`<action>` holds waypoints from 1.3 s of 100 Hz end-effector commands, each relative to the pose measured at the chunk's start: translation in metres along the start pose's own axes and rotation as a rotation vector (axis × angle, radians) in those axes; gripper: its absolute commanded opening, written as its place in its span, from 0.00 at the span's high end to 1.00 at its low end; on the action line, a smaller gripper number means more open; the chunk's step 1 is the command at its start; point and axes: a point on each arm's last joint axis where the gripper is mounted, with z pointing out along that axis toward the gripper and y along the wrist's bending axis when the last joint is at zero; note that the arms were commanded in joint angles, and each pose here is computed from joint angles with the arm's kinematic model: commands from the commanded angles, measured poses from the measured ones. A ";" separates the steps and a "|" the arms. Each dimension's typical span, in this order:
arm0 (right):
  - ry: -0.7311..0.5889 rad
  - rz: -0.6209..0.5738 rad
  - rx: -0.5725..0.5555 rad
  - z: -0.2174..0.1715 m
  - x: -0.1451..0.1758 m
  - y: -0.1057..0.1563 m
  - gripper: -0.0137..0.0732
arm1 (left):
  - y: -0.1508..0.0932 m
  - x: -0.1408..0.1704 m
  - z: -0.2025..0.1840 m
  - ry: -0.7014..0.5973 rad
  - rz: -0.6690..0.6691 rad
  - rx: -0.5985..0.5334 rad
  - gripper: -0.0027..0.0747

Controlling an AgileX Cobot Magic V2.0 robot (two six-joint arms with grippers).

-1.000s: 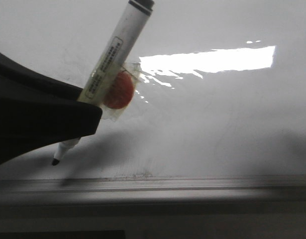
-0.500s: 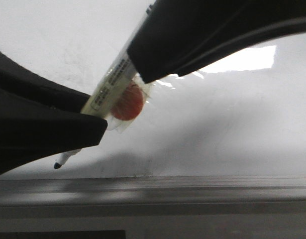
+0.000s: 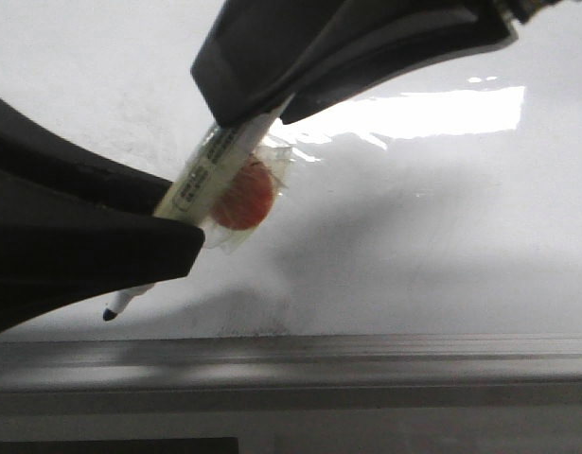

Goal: Write number 9 on whiteboard

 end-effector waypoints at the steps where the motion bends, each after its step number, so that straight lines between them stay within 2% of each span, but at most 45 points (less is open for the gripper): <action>1: -0.092 0.001 -0.009 -0.008 -0.016 0.003 0.78 | 0.005 -0.017 0.000 -0.111 -0.007 -0.024 0.99; 6: -0.083 0.000 -0.010 -0.008 -0.015 0.003 0.86 | 0.005 -0.017 0.000 -0.112 -0.007 -0.024 0.96; 11: -0.081 0.003 -0.012 -0.008 -0.015 0.003 0.93 | 0.005 -0.017 0.000 -0.112 -0.007 -0.024 0.89; 23: -0.092 0.003 -0.010 -0.008 -0.016 0.003 0.92 | 0.005 -0.017 0.000 -0.112 -0.011 -0.026 0.67; 31: -0.103 0.003 -0.008 -0.008 -0.017 0.003 0.92 | 0.006 -0.017 0.000 -0.110 -0.015 -0.028 0.59; 43: -0.127 0.003 -0.005 -0.009 -0.019 0.003 0.92 | 0.007 -0.017 0.000 -0.106 -0.021 -0.037 0.59; 56: -0.157 0.007 0.014 -0.012 -0.025 -0.001 0.91 | 0.014 -0.019 -0.006 -0.121 -0.109 -0.094 0.59; 81: -0.220 0.025 0.089 -0.037 -0.062 -0.019 0.91 | 0.028 -0.037 -0.051 -0.213 -0.183 -0.224 0.59; 101: -0.262 0.059 0.170 -0.050 -0.080 -0.039 0.91 | 0.038 -0.040 -0.078 -0.256 -0.200 -0.334 0.59; 118: -0.236 0.091 0.221 -0.038 -0.081 -0.056 0.91 | 0.039 -0.040 -0.081 -0.265 -0.200 -0.355 0.59; 130: -0.198 0.098 0.216 -0.012 -0.080 -0.062 0.91 | 0.040 -0.040 -0.081 -0.263 -0.200 -0.355 0.59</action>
